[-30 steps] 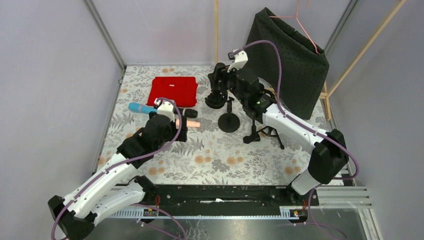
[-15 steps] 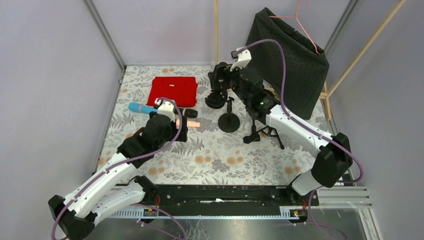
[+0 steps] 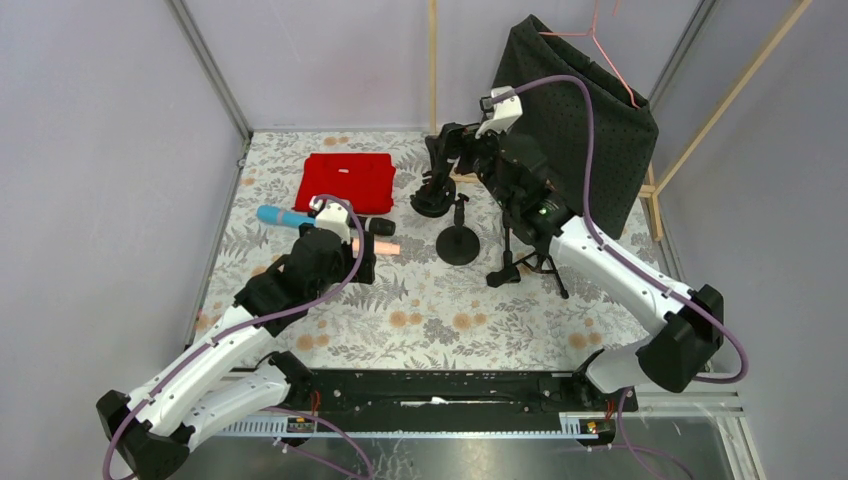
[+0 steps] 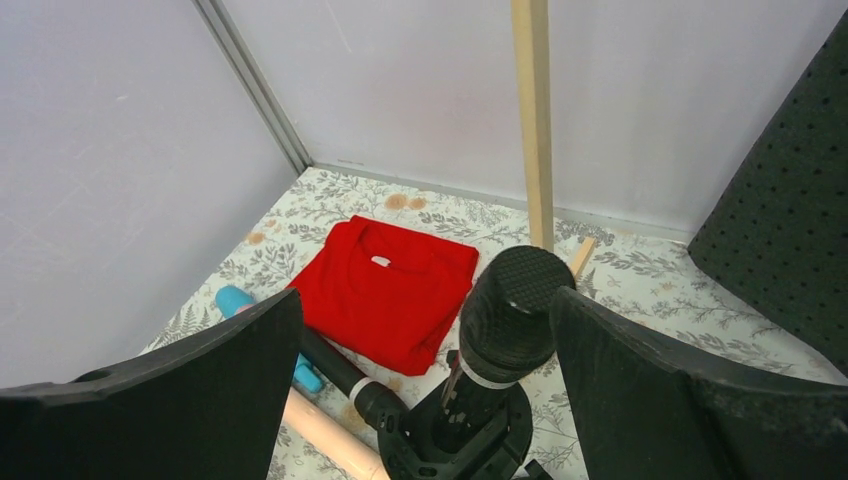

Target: Attach the microphones to the stand

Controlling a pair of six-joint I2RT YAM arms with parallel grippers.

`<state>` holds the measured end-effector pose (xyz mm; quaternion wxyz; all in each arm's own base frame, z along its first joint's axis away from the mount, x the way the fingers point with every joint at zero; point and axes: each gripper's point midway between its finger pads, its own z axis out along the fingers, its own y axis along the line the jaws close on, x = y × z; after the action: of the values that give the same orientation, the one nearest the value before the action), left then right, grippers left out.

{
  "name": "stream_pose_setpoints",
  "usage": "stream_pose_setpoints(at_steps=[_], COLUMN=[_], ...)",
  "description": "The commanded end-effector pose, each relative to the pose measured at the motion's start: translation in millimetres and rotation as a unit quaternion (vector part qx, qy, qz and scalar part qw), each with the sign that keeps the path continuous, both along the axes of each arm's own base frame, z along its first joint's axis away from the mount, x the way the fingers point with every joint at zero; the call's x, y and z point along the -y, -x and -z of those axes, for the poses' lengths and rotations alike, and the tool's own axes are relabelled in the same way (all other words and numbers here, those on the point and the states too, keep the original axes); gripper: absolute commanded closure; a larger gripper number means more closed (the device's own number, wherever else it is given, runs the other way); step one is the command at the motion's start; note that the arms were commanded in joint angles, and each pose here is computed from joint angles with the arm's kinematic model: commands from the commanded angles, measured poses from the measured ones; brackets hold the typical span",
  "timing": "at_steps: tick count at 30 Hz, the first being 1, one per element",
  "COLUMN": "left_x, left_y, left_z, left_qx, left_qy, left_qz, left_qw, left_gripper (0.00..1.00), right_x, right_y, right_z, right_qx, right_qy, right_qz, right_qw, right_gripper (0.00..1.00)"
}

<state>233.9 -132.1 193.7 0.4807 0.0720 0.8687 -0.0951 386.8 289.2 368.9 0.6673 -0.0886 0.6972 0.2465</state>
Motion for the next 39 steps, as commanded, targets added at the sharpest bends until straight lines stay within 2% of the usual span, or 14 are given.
stream_pose_setpoints(at_steps=[1, 9, 14, 23, 32, 36, 39], left_x=[4, 3, 4, 7, 7, 8, 9], left_y=[-6, -6, -6, -6, -6, -6, -6], left_z=[-7, -6, -6, -4, -4, -2, -2], left_qx=[0.016, 0.016, 0.015, 0.011, 0.011, 0.007, 0.007], left_qy=[0.01, 0.009, 0.009, 0.009, 0.009, 0.008, 0.008], left_qz=[0.004, 0.004, 0.003, 0.011, 0.01, 0.014, 0.015], left_qw=[1.0, 1.0, 1.0, 1.0, 1.0, 1.0, 1.0], left_gripper=[0.01, 0.01, 0.01, 0.01, 0.01, 0.01, 0.01], right_x=[19, 43, 84, 160, 164, 179, 180], right_y=[7, 17, 34, 70, 84, 84, 80], right_z=[-27, -30, -9, 60, 122, 140, 154], right_qx=[0.03, 0.03, 0.001, -0.087, -0.214, -0.246, -0.28], right_qy=[-0.007, 0.007, 0.025, 0.031, 0.082, 0.077, 0.067], right_qz=[0.02, 0.052, 0.115, 0.191, 0.173, 0.208, 0.2], right_qw=[0.999, 0.998, 0.993, 0.977, 0.958, 0.943, 0.937], right_gripper=[0.0, 0.0, 0.0, 0.03, 0.12, 0.17, 0.17])
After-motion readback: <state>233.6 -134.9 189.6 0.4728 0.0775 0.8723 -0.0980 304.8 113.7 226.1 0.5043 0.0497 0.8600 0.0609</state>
